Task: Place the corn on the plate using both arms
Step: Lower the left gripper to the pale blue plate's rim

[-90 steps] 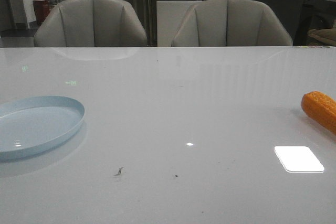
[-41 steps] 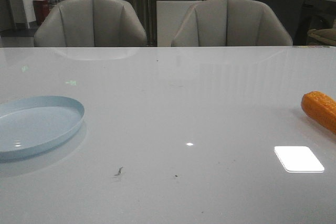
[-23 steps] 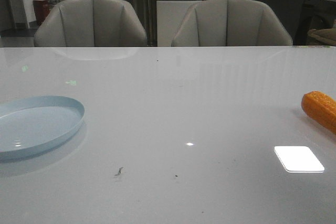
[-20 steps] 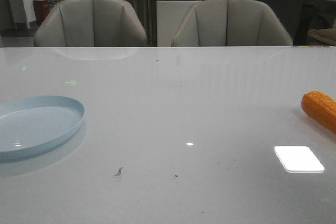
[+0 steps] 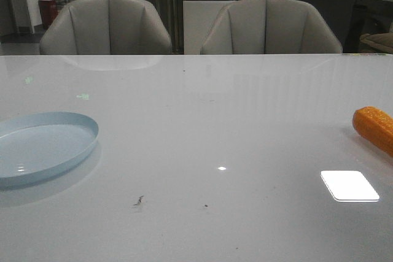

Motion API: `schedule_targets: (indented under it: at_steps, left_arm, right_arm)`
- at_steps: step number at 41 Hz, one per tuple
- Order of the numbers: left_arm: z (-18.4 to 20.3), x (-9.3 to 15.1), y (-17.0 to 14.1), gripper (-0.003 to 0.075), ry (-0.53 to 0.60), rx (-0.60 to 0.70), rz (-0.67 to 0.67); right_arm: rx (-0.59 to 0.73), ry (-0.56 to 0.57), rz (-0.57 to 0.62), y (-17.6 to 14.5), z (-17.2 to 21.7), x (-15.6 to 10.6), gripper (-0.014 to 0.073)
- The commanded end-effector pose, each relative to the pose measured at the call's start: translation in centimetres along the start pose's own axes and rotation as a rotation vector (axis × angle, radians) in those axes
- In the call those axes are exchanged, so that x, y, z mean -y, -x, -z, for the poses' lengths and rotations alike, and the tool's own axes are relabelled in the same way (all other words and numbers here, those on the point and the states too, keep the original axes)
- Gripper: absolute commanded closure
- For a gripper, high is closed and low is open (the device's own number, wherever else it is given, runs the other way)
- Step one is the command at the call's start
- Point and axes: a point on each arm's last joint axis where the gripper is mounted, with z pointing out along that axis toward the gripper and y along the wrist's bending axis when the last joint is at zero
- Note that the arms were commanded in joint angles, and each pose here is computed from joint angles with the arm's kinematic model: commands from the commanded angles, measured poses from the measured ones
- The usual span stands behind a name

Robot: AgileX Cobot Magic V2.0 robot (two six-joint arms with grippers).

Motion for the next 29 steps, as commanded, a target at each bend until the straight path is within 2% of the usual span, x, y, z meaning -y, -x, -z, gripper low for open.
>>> schedule_targets:
  at_steps: [1,18,29]
  left_arm:
    - [0.5,0.0,1.3,0.0276,0.002,0.086,0.005]
    - [-1.2,-0.1,1.1,0.0277,-0.010,-0.013,0.008]
    - [-5.2,-0.5,2.3,0.0277,-0.018,-0.108,0.018]
  right_arm:
    - [0.058,-0.013,0.004,1.3,0.2,0.2,0.0057]
    - [0.010,-0.008,-0.002,1.3,-1.1,0.3,0.0049]
    - [-0.066,0.002,-0.009,1.0,-2.3,0.3,0.0049]
